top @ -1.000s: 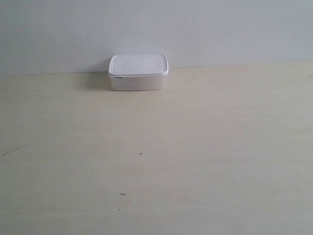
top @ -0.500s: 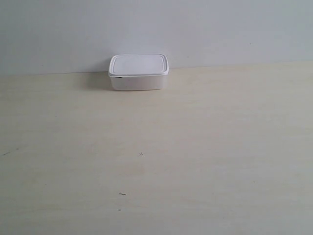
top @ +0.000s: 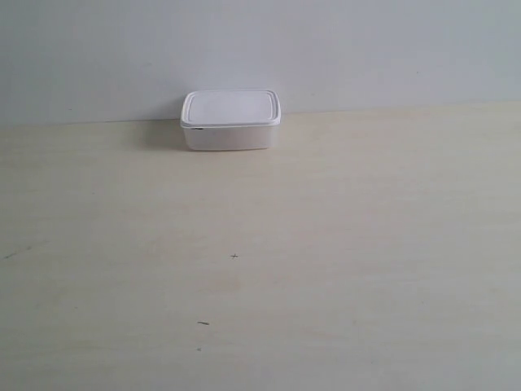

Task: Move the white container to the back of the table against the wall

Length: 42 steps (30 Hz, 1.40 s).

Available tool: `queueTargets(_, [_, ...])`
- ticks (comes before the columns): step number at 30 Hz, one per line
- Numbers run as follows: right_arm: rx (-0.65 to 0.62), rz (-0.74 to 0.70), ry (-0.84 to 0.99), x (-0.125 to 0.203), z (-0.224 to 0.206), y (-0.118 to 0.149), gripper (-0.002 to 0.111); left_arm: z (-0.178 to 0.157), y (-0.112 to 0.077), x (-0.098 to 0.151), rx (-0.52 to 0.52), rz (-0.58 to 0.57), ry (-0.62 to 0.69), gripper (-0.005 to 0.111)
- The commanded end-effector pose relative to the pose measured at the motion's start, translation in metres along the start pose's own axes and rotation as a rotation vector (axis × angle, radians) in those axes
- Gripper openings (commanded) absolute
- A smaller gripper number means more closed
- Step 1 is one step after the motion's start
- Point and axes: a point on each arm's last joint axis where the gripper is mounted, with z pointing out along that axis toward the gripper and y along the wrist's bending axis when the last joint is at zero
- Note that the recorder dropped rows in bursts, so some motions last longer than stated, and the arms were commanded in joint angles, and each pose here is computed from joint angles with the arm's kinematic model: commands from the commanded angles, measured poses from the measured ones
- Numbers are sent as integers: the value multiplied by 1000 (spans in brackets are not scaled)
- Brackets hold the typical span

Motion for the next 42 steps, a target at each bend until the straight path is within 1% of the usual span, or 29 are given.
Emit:
queueTargets(1, [-1,4,-9,0,0,0,0,0,0,0,-2,3,-5,0])
queueTargets(6, [-1,4,-9,0,0,0,0,0,0,1,-5,38,5,0])
queueTargets(7, [-1,4,-9,0,0,0,0,0,1,1,-16,80,7,0])
queueTargets(9, [-1,4,-9,0,0,0,0,0,5,0,-55,218,2,0])
queueTargets(10, [-1,4,-9,0,0,0,0,0,5,0,-61,240,4,0])
queueTargets(14, [-1,4,-9,0,0,0,0,0,4,2,-39,207,26,0])
queueTargets(18, [-1,4,-9,0,0,0,0,0,3,4,-24,207,46,0])
queueTargets(42, [-1,4,-9,0,0,0,0,0,2,4,-23,207,47,0])
